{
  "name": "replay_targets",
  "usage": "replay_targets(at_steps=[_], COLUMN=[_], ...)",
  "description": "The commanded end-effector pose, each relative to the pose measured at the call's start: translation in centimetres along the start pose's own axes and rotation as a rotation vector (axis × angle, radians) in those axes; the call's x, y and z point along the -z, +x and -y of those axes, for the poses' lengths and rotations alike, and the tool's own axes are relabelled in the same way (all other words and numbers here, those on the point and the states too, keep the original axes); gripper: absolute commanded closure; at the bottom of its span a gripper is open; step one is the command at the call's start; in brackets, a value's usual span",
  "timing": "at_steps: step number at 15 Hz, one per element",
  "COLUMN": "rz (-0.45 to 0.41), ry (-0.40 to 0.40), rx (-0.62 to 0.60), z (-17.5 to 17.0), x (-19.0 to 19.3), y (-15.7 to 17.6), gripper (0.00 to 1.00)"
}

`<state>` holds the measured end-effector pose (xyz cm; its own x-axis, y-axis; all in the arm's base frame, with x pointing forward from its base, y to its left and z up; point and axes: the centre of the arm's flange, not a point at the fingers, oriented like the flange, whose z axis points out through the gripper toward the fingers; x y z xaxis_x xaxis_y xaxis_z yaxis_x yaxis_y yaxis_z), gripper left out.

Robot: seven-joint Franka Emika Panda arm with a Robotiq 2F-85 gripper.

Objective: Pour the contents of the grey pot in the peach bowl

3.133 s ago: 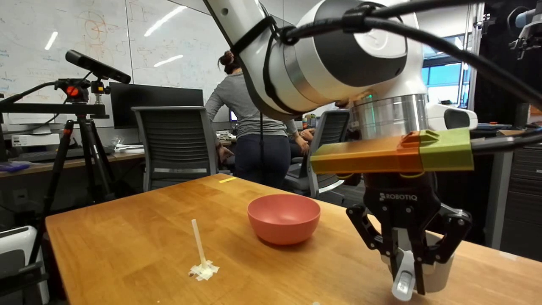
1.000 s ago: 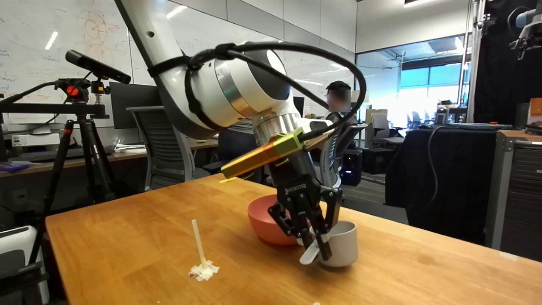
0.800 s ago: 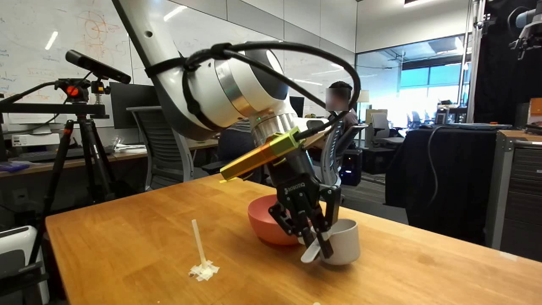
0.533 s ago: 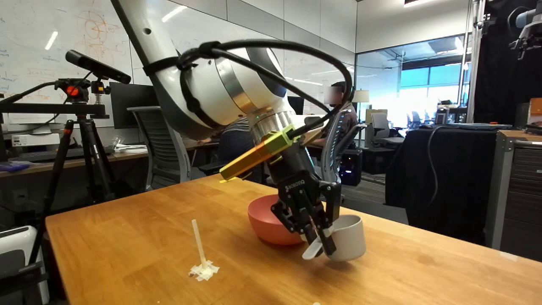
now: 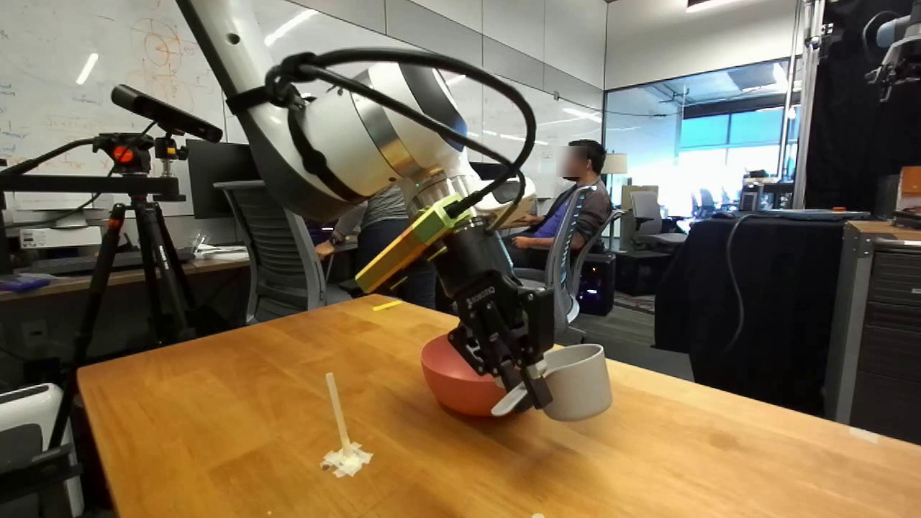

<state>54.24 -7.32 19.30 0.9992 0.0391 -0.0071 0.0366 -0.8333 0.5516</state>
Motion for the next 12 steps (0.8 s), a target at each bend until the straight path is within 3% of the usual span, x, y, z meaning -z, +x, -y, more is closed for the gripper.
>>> replay_targets(at_steps=[1,12], rz=[-0.011,-0.023], ry=[-0.067,-0.247], rx=[-0.029,-0.117], z=[2.0,5.8], x=[2.1,3.8], y=[-1.0,-1.3], gripper=[0.94,0.94])
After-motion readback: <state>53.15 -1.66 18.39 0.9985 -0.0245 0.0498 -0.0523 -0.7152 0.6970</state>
